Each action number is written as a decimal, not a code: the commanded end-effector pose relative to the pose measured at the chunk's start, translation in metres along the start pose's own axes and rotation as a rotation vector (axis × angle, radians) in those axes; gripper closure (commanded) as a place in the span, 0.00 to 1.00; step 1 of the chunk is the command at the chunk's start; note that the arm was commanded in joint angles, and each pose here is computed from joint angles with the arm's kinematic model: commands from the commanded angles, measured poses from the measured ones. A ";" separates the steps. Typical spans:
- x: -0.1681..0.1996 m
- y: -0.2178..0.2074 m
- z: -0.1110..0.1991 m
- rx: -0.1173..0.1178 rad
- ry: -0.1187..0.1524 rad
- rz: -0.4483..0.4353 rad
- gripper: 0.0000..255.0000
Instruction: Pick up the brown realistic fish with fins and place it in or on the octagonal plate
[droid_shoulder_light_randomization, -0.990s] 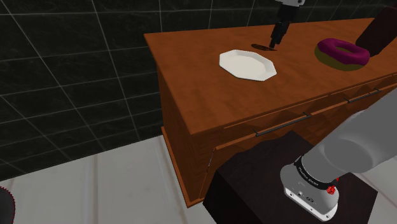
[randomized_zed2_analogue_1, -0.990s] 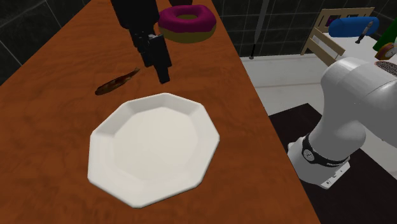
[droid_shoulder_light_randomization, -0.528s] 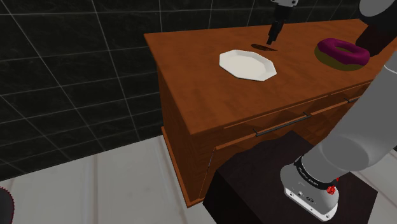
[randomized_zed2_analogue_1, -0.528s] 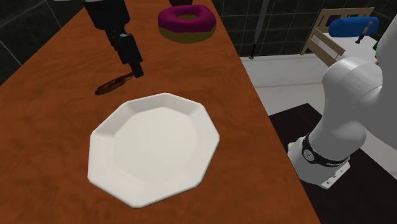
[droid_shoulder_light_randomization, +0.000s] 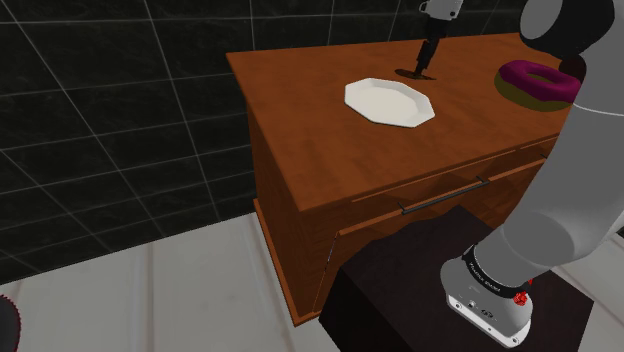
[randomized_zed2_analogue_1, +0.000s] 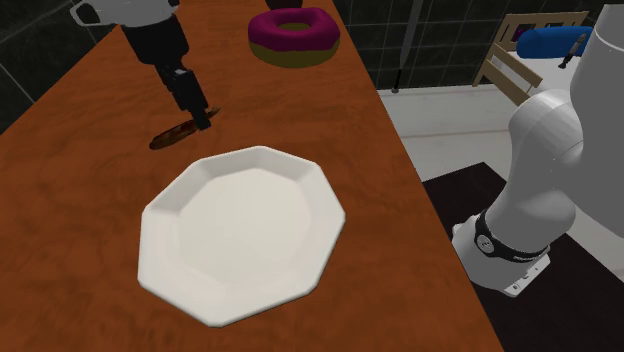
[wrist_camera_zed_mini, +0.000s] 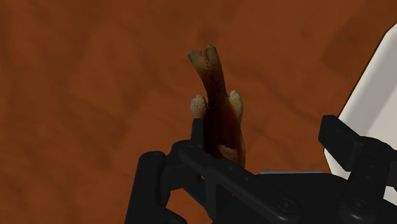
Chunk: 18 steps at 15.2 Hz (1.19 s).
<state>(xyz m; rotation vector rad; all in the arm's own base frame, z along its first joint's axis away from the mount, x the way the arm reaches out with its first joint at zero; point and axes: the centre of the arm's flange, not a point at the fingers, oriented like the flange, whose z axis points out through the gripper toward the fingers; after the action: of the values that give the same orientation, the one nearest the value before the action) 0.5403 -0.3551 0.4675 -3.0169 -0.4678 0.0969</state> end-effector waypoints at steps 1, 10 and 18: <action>0.001 0.001 0.010 0.000 0.000 0.000 0.00; 0.001 0.001 0.019 0.000 0.000 0.000 0.00; 0.005 -0.001 0.017 0.000 0.000 0.000 1.00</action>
<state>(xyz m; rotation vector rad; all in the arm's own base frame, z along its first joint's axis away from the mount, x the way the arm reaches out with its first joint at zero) 0.5410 -0.3549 0.4598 -3.0280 -0.4651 0.0781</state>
